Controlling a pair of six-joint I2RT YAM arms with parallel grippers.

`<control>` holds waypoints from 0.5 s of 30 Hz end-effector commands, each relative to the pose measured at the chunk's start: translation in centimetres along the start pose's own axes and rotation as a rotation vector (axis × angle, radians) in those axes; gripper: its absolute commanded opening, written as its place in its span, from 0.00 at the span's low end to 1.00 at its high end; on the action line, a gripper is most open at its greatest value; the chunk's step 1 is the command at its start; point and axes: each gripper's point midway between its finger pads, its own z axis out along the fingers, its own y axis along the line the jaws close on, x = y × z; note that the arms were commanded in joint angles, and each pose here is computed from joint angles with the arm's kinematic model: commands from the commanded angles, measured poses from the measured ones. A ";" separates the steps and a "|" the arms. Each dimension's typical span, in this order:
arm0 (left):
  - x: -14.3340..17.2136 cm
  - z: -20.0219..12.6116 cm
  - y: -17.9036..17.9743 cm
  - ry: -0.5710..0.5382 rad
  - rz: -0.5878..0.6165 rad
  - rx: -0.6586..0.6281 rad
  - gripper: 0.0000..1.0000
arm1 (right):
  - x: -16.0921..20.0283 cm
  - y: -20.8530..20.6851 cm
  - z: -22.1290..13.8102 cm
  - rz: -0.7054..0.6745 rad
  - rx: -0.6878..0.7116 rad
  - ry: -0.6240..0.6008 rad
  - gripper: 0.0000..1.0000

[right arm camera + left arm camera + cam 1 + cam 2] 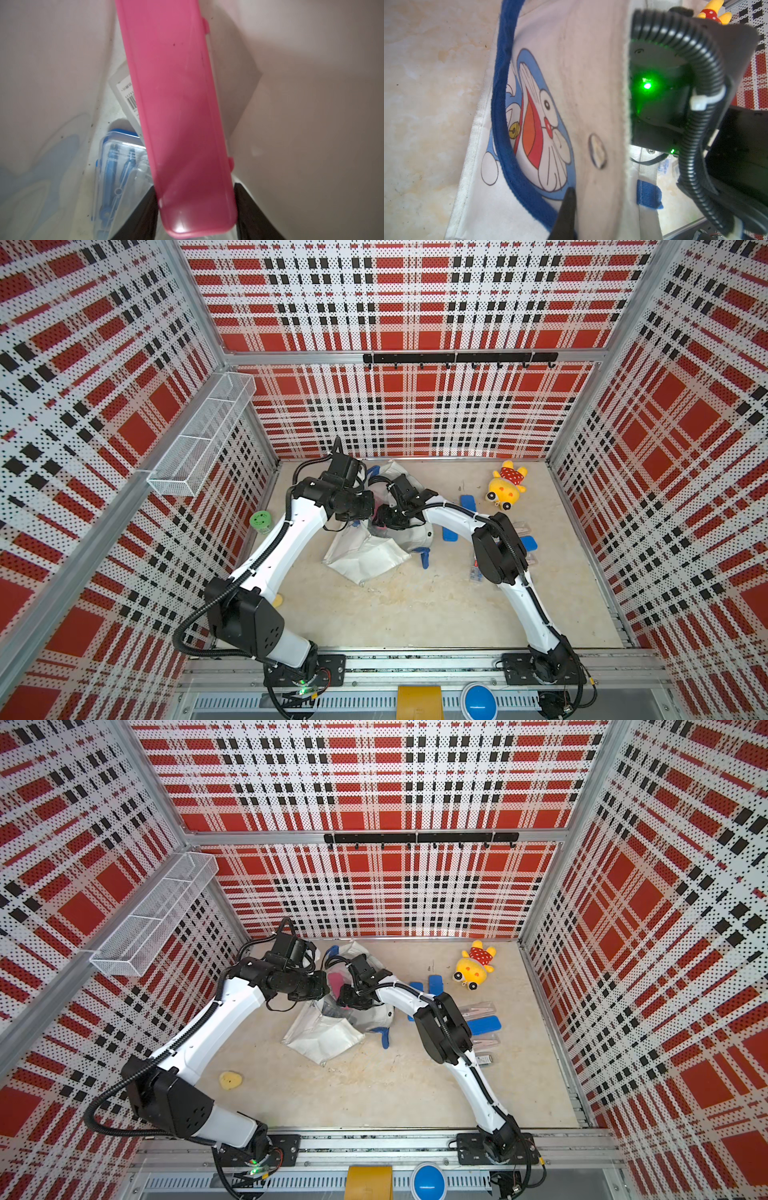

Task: Take out the compass set from the canvas bag
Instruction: Pick up the compass set from the canvas bag.

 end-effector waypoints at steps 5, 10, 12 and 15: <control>0.9 -1.3 -1.7 0.012 -0.001 0.058 0.00 | -2.2 1.6 -4.3 0.052 -0.067 -0.145 0.36; 0.2 -1.7 -1.9 -0.009 -0.006 0.060 0.00 | -1.5 3.3 -8.7 0.048 -0.101 -0.205 0.33; -0.1 -1.9 -1.8 -0.017 -0.010 0.058 0.00 | -0.8 3.7 -10.2 0.044 -0.102 -0.221 0.32; -0.3 -2.0 -1.9 -0.027 -0.011 0.060 0.00 | 0.3 3.7 -12.1 0.047 -0.093 -0.241 0.31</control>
